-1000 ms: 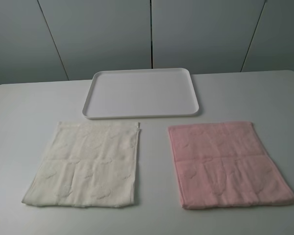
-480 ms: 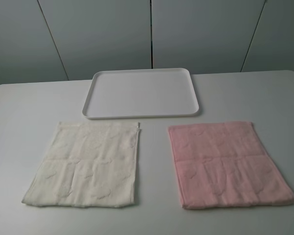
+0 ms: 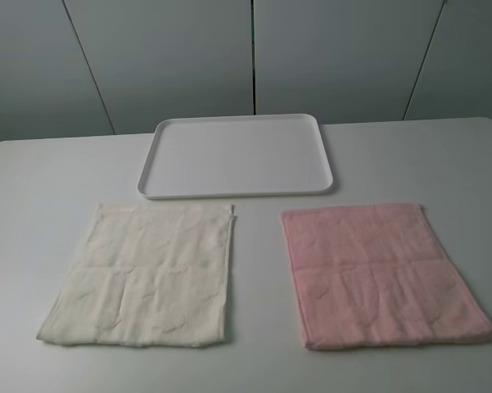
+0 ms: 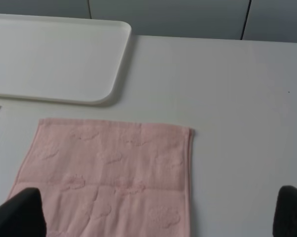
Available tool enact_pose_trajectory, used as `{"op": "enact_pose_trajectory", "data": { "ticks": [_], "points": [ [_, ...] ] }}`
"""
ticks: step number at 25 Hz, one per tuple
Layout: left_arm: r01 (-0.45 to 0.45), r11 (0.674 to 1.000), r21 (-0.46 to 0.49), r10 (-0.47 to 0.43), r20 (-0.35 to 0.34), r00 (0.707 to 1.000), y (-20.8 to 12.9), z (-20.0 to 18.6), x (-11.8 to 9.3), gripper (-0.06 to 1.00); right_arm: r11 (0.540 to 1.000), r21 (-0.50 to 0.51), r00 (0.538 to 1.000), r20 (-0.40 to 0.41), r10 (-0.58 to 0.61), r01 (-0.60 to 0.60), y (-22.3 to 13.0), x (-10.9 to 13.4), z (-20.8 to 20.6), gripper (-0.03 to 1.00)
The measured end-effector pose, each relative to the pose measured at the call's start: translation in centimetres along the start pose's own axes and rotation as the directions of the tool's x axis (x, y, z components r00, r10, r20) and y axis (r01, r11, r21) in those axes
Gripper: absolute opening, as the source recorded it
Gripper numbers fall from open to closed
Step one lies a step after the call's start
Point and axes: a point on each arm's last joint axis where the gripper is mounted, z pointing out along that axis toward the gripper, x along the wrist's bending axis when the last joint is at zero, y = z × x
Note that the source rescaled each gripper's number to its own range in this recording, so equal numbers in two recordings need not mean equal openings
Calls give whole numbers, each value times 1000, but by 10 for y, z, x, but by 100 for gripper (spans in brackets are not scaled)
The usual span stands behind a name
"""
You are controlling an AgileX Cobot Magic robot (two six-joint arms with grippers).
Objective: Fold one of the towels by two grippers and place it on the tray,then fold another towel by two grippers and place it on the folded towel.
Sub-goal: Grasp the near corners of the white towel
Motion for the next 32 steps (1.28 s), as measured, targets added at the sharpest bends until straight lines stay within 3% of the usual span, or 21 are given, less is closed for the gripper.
{"op": "enact_pose_trajectory", "data": {
  "ticks": [26, 32],
  "points": [
    [-10, 1000, -1, 10, -19, 1000, 0, 0, 2, 100, 1000, 0, 1000, 0, 0, 0, 0, 0, 0, 100],
    [-54, 999, 0, 54, -1, 999, 0, 0, 0, 100, 1000, 0, 1000, 0, 0, 0, 0, 0, 0, 100]
  ]
}}
